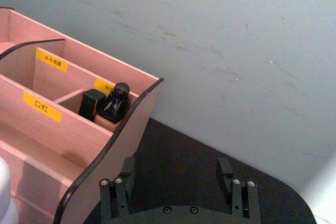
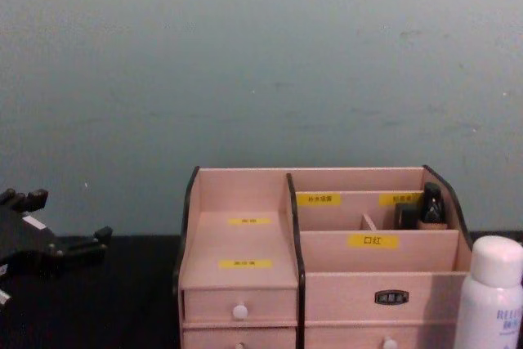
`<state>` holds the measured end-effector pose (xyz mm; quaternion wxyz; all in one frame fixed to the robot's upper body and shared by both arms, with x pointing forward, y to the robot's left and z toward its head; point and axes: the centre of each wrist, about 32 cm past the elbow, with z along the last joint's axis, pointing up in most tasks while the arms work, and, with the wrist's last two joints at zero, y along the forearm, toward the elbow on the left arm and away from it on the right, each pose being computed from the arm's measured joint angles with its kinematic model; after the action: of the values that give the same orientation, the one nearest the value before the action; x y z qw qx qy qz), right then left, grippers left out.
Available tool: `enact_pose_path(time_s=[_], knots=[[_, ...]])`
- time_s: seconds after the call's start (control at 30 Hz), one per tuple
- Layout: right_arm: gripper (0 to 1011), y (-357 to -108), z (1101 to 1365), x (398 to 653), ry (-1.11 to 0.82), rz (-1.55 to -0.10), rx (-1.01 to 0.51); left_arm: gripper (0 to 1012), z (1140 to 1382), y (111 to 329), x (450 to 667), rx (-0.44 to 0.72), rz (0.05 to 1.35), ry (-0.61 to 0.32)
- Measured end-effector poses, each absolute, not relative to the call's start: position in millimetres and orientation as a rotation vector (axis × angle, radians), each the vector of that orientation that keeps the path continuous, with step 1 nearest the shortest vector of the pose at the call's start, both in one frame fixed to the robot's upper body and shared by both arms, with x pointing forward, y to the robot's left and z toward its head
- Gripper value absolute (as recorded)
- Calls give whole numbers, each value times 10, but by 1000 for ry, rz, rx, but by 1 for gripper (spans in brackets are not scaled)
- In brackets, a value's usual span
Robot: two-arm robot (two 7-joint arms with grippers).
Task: Pick up the facial cleanser and watermelon frost from the table and place them into the tiered storage box.
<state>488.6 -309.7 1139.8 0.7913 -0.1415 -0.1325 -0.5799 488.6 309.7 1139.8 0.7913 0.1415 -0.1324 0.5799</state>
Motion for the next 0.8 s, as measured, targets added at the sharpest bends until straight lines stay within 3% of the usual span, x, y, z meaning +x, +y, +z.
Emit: enact_pose_path(time_s=[0.57, 0.8], knots=[[1000, -3134, 11419, 4860, -276, -1239, -293, 1001, 11398, 3097, 4886, 304, 1248, -285], [1000, -3199, 11462, 4730, -242, -1213, -283, 1001, 11398, 3097, 4886, 304, 1248, -285]])
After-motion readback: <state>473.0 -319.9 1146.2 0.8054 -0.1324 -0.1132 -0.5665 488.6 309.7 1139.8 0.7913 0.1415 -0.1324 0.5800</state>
